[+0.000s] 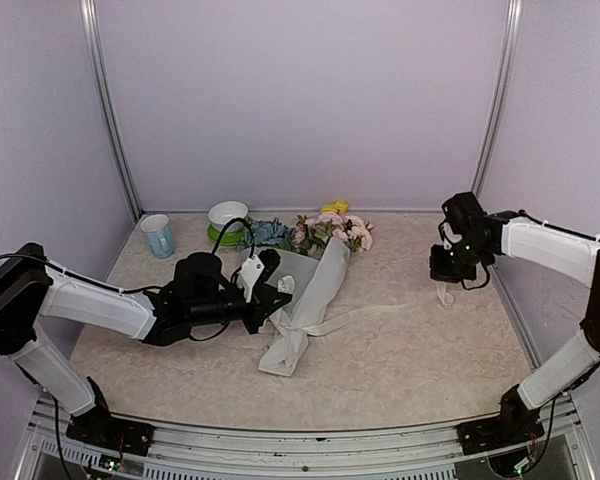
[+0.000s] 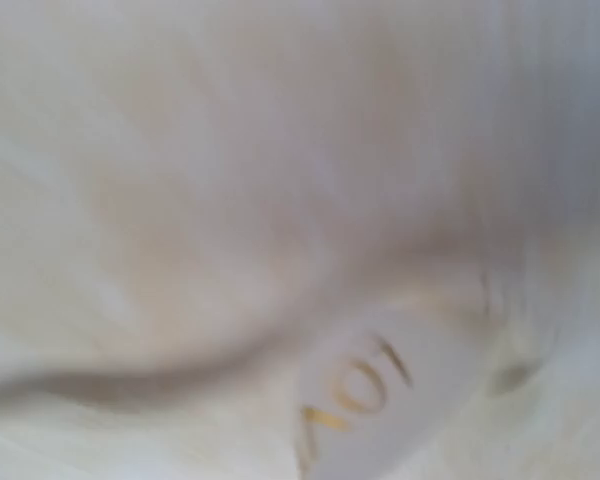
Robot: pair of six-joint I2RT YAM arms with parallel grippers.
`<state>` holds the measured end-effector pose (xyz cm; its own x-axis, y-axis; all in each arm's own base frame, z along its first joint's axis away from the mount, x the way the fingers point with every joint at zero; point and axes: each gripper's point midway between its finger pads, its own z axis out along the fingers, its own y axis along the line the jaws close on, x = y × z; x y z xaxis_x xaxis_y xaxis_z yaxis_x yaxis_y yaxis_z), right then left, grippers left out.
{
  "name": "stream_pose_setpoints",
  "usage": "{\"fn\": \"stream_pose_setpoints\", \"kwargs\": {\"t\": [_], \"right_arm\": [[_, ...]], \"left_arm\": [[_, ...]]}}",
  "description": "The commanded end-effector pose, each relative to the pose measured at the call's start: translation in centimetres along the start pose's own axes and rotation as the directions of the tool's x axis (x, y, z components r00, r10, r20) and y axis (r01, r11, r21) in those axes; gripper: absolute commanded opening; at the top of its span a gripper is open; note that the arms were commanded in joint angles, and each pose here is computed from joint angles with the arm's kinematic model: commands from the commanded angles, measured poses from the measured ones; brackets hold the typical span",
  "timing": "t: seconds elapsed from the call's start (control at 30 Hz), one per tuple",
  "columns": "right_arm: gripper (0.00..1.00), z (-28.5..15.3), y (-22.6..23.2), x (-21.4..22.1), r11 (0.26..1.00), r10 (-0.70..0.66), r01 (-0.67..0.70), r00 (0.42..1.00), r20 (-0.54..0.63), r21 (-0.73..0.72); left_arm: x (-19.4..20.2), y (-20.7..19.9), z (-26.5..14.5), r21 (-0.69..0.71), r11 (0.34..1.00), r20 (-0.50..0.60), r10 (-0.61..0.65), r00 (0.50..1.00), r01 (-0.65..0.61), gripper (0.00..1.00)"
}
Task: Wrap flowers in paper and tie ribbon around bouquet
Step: Pick up the right side of the half-tied ribbon from the center of the board, then cross the half-tied ribbon over the folded bouquet.
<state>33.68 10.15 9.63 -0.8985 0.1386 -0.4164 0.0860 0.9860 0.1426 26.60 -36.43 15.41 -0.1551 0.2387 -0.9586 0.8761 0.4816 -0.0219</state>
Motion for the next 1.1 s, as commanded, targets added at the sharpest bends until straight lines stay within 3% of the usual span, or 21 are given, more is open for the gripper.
{"fn": "stream_pose_setpoints", "kwargs": {"t": [0.0,0.07,0.17,0.33,0.43,0.53,0.67,0.87,0.9,0.93,1.03,1.07], "right_arm": [[0.00,-9.7,6.5,-7.7,0.982,-0.152,0.176,0.948,0.281,-0.062],[0.00,-14.5,12.5,-9.9,0.947,-0.226,0.298,0.886,0.404,-0.123],[0.00,-22.3,24.1,-10.6,0.817,-0.294,0.519,0.751,0.591,-0.252],[0.00,-30.0,39.6,-6.4,0.514,-0.299,0.771,0.573,0.763,-0.377],[0.00,-31.4,45.9,-2.6,0.351,-0.284,0.846,0.505,0.815,-0.402],[0.00,-30.8,49.4,0.3,0.263,-0.274,0.870,0.482,0.832,-0.417],[0.00,-29.9,51.4,2.9,0.178,-0.253,0.858,0.513,0.820,-0.482],[0.00,-26.9,52.1,5.3,0.139,-0.331,0.827,0.557,0.761,-0.545],[0.07,-26.4,52.0,5.5,0.143,-0.344,0.826,0.559,0.755,-0.546],[0.23,-26.2,51.9,5.5,0.149,-0.355,0.825,0.559,0.749,-0.545],[0.84,-26.3,51.3,5.5,0.156,-0.375,0.833,0.547,0.749,-0.530],[0.97,-26.4,50.9,5.5,0.156,-0.384,0.839,0.538,0.750,-0.521]], "left_arm": [[-1.3,-0.9,-0.6,0.000,0.997,0.022,0.075,0.997,-0.075,0.00],[-1.4,-1.7,-0.9,0.004,0.994,0.022,0.111,0.994,-0.111,0.00],[-1.3,-2.7,-1.6,0.026,0.991,0.050,0.131,0.990,-0.132,0.00],[-0.8,-3.9,-2.1,0.049,0.985,0.044,0.160,0.986,-0.162,0.00],[0.1,-5.6,-2.7,0.070,0.973,0.044,0.219,0.975,-0.222,0.00],[0.5,-6.1,-3.1,0.071,0.973,0.040,0.215,0.976,-0.218,0.00],[0.7,-6.5,-3.0,0.079,0.973,0.037,0.212,0.977,-0.215,0.00],[0.6,-6.9,-2.3,0.095,0.974,0.034,0.201,0.979,-0.203,0.00],[0.8,-7.0,-2.2,0.099,0.974,0.034,0.201,0.979,-0.204,0.00],[0.8,-7.0,-2.1,0.102,0.974,0.034,0.201,0.979,-0.203,0.00],[0.7,-7.0,-2.0,0.103,0.976,0.034,0.190,0.981,-0.192,0.00],[0.7,-7.1,-2.0,0.105,0.977,0.036,0.184,0.982,-0.187,0.00]]}}
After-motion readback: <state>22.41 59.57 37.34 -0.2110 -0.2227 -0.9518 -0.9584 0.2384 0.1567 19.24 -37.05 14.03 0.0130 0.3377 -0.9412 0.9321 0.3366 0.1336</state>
